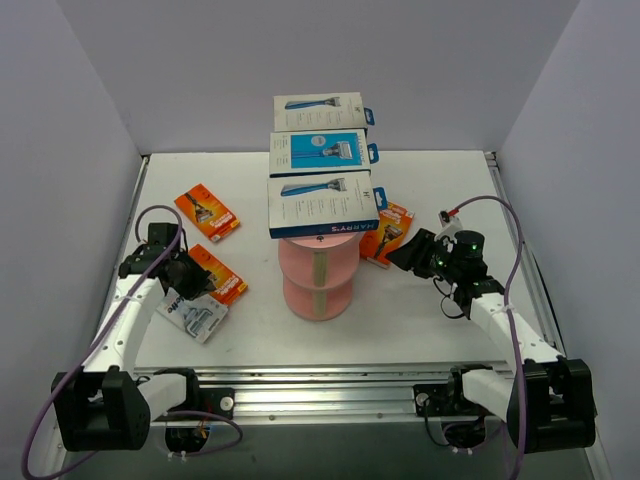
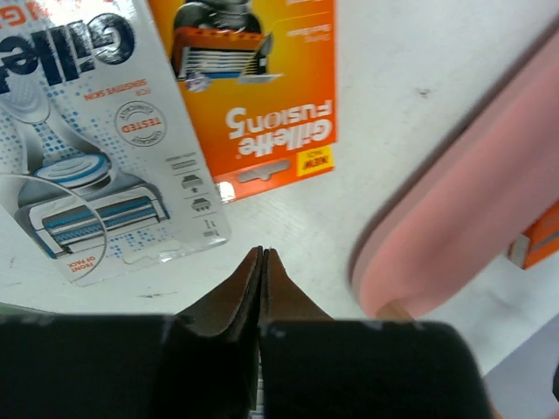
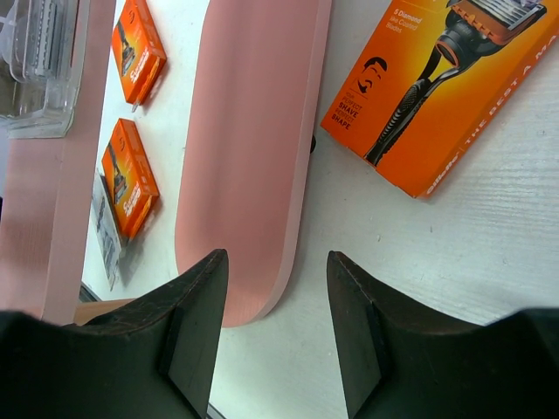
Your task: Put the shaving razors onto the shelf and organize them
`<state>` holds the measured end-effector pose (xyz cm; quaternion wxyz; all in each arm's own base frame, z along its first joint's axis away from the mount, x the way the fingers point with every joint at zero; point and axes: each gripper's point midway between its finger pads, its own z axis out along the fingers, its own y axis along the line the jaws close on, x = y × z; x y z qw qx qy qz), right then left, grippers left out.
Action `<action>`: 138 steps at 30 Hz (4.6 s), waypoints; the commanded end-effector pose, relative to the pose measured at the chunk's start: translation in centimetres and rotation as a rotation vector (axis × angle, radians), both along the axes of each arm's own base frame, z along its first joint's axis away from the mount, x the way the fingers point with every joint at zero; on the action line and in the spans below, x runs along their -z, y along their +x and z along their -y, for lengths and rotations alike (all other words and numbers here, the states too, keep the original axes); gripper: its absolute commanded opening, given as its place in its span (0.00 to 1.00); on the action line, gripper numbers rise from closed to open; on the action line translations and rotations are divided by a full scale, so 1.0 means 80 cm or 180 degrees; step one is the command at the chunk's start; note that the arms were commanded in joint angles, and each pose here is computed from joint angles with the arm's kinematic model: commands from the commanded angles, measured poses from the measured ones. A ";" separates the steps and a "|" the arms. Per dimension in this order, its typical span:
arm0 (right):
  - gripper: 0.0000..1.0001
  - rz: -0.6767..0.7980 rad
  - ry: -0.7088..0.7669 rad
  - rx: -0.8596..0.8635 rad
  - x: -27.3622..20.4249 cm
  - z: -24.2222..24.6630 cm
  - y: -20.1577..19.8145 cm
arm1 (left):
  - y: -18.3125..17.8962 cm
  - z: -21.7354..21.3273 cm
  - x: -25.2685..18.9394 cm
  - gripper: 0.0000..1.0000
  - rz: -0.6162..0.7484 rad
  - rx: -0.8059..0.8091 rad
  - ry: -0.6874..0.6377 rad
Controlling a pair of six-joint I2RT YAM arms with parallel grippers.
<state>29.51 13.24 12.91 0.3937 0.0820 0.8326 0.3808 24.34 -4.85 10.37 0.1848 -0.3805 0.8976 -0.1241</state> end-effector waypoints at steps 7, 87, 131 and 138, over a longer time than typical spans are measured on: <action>0.45 0.0093 0.0038 -0.0041 -0.009 -0.001 0.006 | 0.004 0.004 -0.039 0.33 0.0353 0.0334 0.0119; 0.45 -0.0020 -0.0062 0.0018 0.011 0.006 0.007 | -0.014 0.011 0.000 0.02 -0.0565 0.0844 0.1666; 0.42 -0.0101 0.0178 0.0180 -0.041 0.006 -0.068 | -0.069 0.050 -0.116 0.02 0.1618 -0.0436 -0.0747; 0.40 -0.0120 0.0280 0.0199 -0.036 -0.017 -0.087 | -0.078 0.070 -0.088 0.02 0.1590 -0.0261 -0.1031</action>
